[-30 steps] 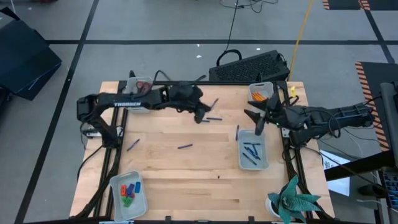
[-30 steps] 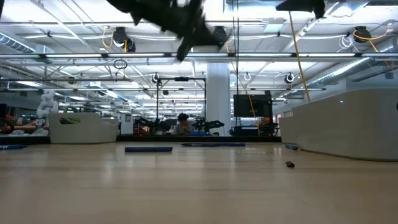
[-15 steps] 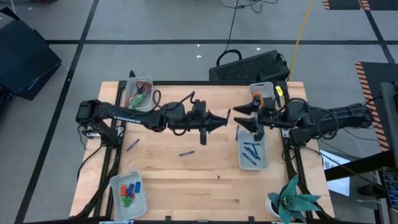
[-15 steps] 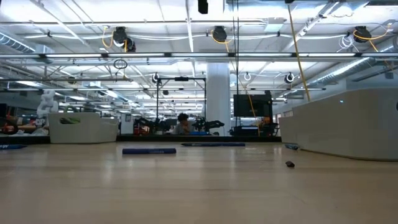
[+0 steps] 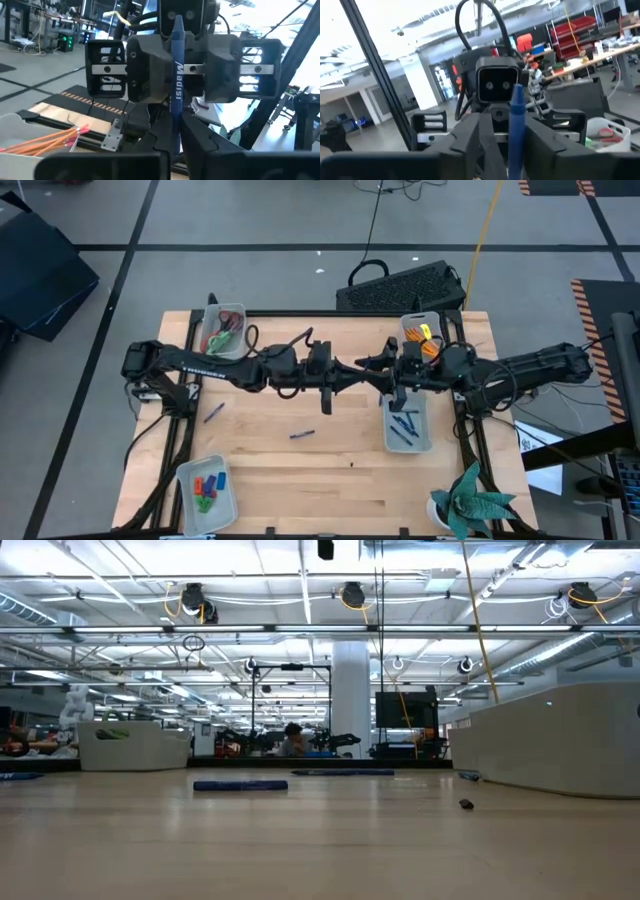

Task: Sort crayons/erasers/pens/pencils in bins
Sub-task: Put the blue crayon into the middle right gray bin

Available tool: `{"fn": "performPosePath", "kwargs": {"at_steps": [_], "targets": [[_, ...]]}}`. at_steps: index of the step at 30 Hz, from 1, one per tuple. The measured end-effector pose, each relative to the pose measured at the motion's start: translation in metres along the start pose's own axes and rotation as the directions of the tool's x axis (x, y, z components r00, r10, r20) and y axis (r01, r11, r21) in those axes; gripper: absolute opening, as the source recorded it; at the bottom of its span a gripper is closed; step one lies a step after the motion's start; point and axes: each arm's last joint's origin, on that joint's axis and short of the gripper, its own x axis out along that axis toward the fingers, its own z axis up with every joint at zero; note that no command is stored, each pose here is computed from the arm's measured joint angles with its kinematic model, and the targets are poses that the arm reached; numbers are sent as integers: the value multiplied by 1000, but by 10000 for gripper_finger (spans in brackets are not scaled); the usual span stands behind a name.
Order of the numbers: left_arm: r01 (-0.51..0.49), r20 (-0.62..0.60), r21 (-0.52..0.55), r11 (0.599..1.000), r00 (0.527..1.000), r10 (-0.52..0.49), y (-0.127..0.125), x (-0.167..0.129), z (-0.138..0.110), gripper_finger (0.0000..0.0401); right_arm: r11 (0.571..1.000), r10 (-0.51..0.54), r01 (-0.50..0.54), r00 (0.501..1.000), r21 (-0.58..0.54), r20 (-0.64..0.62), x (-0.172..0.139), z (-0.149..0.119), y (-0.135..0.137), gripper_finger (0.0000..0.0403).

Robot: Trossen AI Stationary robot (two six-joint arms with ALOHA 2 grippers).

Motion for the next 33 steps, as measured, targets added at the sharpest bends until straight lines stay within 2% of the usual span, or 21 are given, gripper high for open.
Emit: {"fn": "performPosePath", "kwargs": {"at_steps": [7,13,19,23,25,26,27,30,32,33], "targets": [[54,76,37,998,996,-56,-3,-5,15,15,1000,22,-22,997,-8,70,0,7,2,26],[55,80,30,998,995,-57,4,-5,18,26,999,7,-3,997,-42,78,0,9,-1,22],[25,70,8,1000,997,-25,10,-7,21,93,998,-25,28,998,-59,55,-1,10,-7,20],[-41,-33,27,999,999,42,10,-26,34,161,991,-80,71,994,-112,-75,-5,23,-5,20],[-89,-172,47,995,980,96,11,-43,36,193,986,-126,101,973,-136,-196,-7,31,-3,20],[-104,-225,57,993,968,115,11,-49,35,206,982,-156,119,947,-145,-279,-10,32,-2,20],[-122,-283,64,990,950,135,11,-57,35,216,978,-191,142,901,-152,-390,-16,30,-1,20],[-180,-440,69,981,878,192,13,-78,31,233,957,-286,230,669,-174,-686,-38,5,-2,20],[-228,-517,56,972,826,224,15,-85,26,235,936,-322,298,502,-190,-803,-55,-21,-3,20],[-258,-556,56,964,794,245,17,-88,21,234,922,-332,339,444,-187,-832,-62,-34,-3,20]]}}
